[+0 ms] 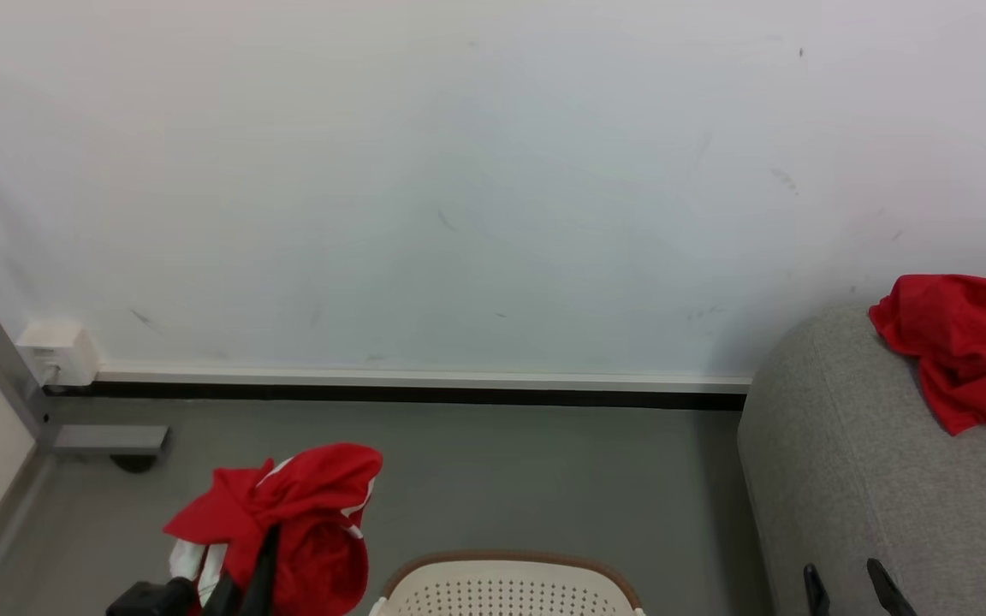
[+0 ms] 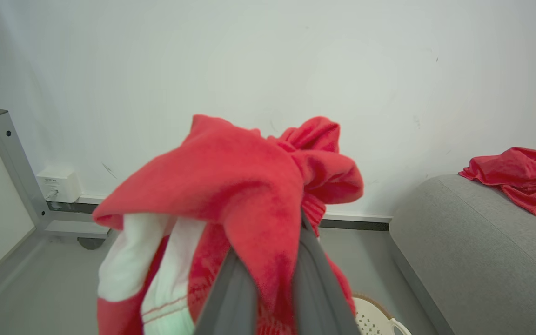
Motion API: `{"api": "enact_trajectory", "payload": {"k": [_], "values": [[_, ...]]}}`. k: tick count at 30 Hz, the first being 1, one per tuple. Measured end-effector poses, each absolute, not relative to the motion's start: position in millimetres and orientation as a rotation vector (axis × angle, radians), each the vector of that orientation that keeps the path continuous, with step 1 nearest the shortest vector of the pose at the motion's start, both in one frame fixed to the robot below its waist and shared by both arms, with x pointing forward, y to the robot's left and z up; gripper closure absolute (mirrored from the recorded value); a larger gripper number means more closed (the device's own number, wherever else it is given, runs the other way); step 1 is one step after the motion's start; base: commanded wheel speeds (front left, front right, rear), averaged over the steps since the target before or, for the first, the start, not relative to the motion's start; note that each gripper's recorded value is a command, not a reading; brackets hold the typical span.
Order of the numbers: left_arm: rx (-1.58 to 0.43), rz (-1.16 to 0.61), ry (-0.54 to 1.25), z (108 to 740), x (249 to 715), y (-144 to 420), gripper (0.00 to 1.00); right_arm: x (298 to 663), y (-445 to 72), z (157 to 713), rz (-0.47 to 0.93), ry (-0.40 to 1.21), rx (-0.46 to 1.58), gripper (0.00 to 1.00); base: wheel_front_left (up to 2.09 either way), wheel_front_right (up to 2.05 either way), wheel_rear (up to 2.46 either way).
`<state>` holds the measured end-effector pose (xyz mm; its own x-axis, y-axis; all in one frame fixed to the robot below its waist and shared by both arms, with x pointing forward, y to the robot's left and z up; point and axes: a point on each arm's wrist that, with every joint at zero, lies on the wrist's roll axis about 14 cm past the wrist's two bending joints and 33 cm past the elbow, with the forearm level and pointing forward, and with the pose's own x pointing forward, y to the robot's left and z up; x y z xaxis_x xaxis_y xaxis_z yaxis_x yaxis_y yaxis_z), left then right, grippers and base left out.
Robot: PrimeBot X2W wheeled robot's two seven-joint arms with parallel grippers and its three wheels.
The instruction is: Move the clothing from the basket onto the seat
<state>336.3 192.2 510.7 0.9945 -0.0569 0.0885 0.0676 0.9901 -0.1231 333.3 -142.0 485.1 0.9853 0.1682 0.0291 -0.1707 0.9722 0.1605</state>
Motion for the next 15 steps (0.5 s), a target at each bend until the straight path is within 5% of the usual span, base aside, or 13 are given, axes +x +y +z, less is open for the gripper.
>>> {"api": "enact_trajectory", "payload": {"k": [15], "values": [[-0.041, -0.315, -0.117, 538, 357, 137, 1.0, 359, -112, 548, 0.437, -0.171, 0.06, 0.0, 0.0, 0.0, 0.0]]}}
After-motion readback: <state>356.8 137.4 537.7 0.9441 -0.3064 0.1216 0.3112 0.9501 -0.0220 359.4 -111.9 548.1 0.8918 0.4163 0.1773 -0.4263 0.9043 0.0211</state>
